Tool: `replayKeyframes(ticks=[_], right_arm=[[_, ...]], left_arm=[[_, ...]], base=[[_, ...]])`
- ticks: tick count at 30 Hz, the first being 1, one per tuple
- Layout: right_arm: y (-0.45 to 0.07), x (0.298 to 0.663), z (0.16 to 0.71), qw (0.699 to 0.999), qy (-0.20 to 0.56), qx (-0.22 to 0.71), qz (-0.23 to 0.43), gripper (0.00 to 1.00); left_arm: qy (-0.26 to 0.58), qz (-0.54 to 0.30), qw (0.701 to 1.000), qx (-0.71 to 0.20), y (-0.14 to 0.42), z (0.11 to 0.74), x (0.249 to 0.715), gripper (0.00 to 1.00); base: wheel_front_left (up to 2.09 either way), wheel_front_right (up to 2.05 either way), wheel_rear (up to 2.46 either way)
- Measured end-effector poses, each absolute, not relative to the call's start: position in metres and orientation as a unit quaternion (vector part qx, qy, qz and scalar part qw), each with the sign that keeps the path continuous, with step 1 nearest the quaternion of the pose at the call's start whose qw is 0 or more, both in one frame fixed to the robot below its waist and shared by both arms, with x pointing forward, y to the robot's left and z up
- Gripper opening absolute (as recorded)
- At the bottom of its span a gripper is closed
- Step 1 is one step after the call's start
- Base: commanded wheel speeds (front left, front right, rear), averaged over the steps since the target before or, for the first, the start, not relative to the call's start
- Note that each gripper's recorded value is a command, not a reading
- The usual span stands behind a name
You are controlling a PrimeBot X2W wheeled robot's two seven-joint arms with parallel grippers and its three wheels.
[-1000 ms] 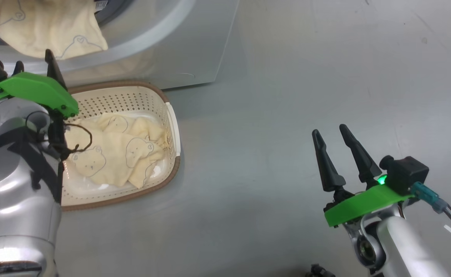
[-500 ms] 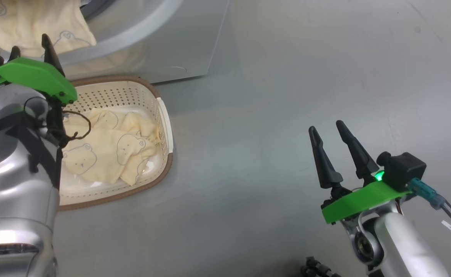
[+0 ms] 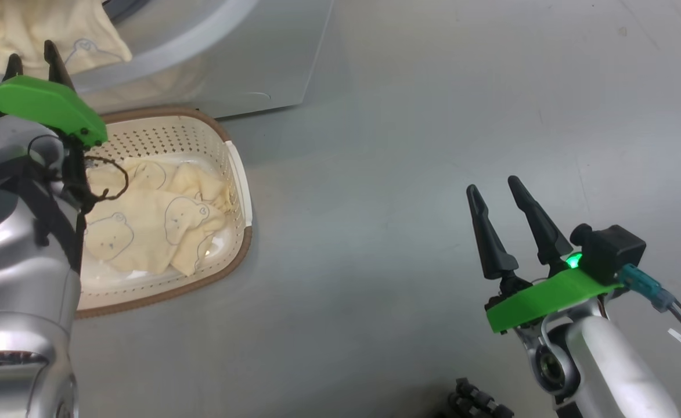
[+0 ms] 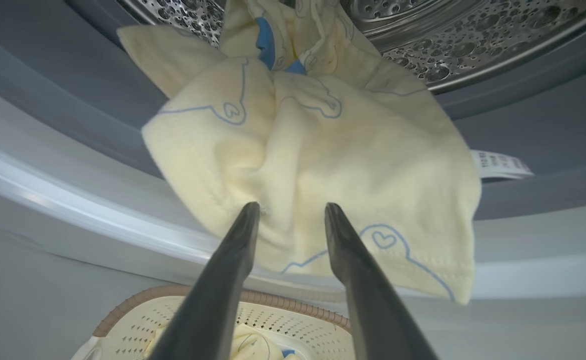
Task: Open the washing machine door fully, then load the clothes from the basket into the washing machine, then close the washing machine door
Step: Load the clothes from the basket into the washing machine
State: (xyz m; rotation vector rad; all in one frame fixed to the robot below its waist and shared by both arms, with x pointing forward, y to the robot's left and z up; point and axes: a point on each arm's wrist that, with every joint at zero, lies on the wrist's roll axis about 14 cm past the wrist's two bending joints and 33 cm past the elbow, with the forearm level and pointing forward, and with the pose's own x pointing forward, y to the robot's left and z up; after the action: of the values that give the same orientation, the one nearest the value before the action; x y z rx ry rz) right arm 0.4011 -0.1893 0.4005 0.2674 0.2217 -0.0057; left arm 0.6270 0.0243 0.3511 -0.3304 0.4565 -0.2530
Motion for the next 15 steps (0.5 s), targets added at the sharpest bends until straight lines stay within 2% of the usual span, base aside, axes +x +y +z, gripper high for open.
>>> replayKeyframes(ticks=[2,3,4,8,11,14,15], right_arm=[[-0.190,0.401,0.399,0.985,0.112,0.132,-0.004,1.00],[-0.191,0.401,0.399,0.985,0.113,0.133,-0.006,1.00],[-0.191,0.400,0.399,0.985,0.113,0.133,-0.006,1.00],[-0.193,0.400,0.397,0.984,0.115,0.134,-0.010,1.00],[-0.194,0.399,0.395,0.984,0.118,0.133,-0.012,1.00],[-0.195,0.399,0.394,0.984,0.119,0.133,-0.013,1.00],[-0.195,0.399,0.394,0.984,0.119,0.133,-0.013,1.00]], left_arm=[[0.224,-0.125,0.953,-0.162,0.024,0.350,0.629,0.63],[0.223,-0.125,0.953,-0.161,0.023,0.350,0.630,0.51],[0.221,-0.126,0.954,-0.160,0.023,0.350,0.631,0.46],[0.213,-0.129,0.956,-0.153,0.019,0.351,0.636,0.31],[0.209,-0.131,0.957,-0.152,0.017,0.352,0.639,0.23],[0.208,-0.131,0.957,-0.152,0.017,0.351,0.640,0.00],[0.208,-0.131,0.958,-0.151,0.017,0.350,0.639,0.00]], base=[[0.00,0.00,0.00],[0.00,0.00,0.00],[0.00,0.00,0.00],[0.00,0.00,0.00],[0.00,0.00,0.00],[0.00,0.00,0.00],[0.00,0.00,0.00]])
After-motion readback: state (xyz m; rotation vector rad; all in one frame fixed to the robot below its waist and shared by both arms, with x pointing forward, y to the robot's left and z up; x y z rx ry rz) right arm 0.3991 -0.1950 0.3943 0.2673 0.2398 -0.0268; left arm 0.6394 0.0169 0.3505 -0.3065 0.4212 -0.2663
